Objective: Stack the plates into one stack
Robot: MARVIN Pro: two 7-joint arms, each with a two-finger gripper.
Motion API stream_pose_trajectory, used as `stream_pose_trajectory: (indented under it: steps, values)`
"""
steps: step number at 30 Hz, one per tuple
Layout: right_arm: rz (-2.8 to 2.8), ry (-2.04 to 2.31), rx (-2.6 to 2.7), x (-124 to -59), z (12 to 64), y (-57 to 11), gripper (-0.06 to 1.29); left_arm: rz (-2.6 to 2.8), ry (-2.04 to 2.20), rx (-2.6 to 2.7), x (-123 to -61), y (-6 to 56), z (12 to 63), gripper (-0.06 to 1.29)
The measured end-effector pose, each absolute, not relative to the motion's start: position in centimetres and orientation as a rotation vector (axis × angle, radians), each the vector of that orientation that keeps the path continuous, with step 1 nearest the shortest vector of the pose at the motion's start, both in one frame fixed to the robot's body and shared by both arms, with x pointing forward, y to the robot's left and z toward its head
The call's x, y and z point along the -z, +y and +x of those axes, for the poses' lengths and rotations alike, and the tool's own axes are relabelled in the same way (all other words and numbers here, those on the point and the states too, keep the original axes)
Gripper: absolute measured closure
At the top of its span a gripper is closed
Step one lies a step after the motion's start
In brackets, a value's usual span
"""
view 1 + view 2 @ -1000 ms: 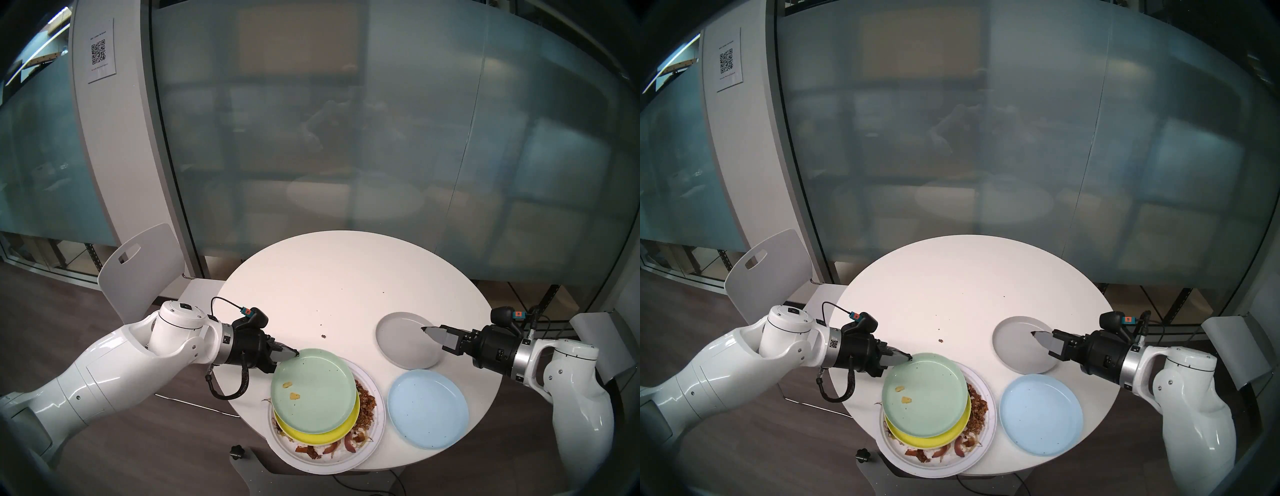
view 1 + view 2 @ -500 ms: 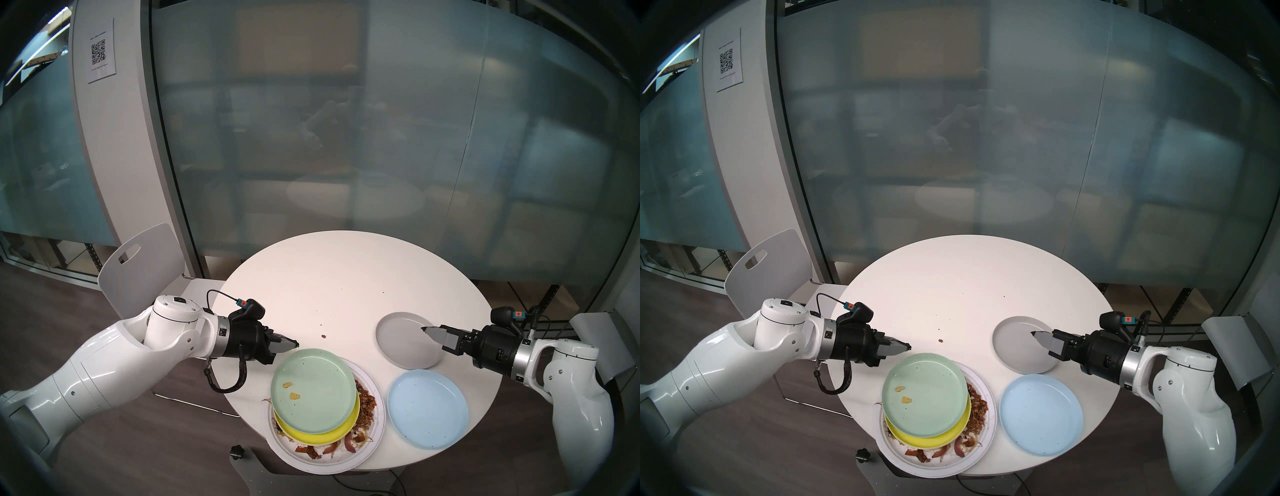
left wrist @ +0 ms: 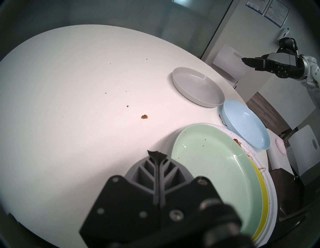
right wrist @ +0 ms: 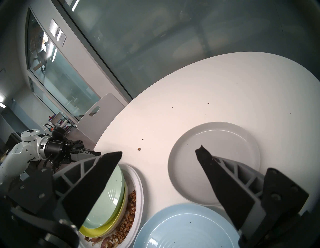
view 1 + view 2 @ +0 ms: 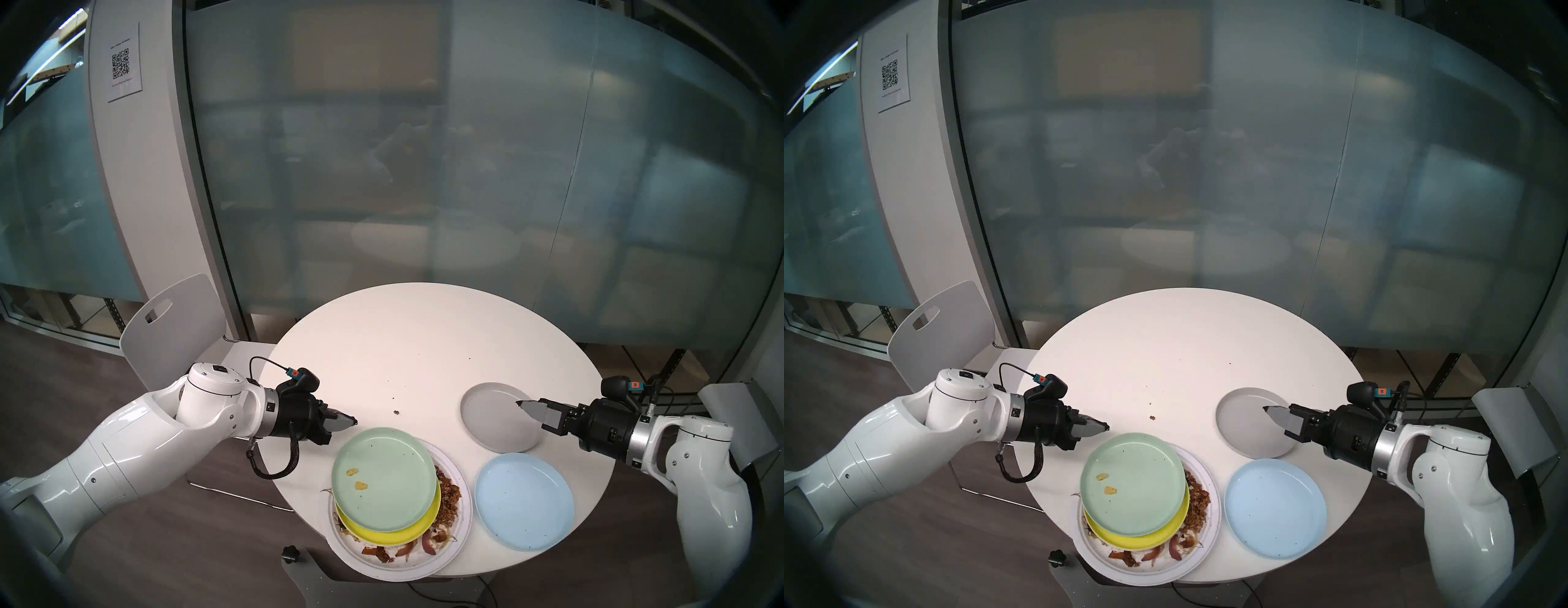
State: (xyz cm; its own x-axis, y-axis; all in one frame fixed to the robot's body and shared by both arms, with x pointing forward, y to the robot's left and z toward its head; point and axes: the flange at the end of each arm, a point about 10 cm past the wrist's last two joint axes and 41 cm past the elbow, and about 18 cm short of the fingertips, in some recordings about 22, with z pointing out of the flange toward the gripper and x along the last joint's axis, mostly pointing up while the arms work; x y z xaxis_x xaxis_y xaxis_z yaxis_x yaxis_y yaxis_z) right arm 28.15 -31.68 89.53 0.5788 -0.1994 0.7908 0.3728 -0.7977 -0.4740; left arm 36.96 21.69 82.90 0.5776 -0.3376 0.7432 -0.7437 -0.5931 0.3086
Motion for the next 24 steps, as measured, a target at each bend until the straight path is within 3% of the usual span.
stream_pose_trajectory:
  steps: [24]
  values:
    - [-2.192,-0.138,1.202,-89.5,28.2,-31.7,0.01,2.188,-0.862,-0.825,-81.5,21.1,35.8,1.25]
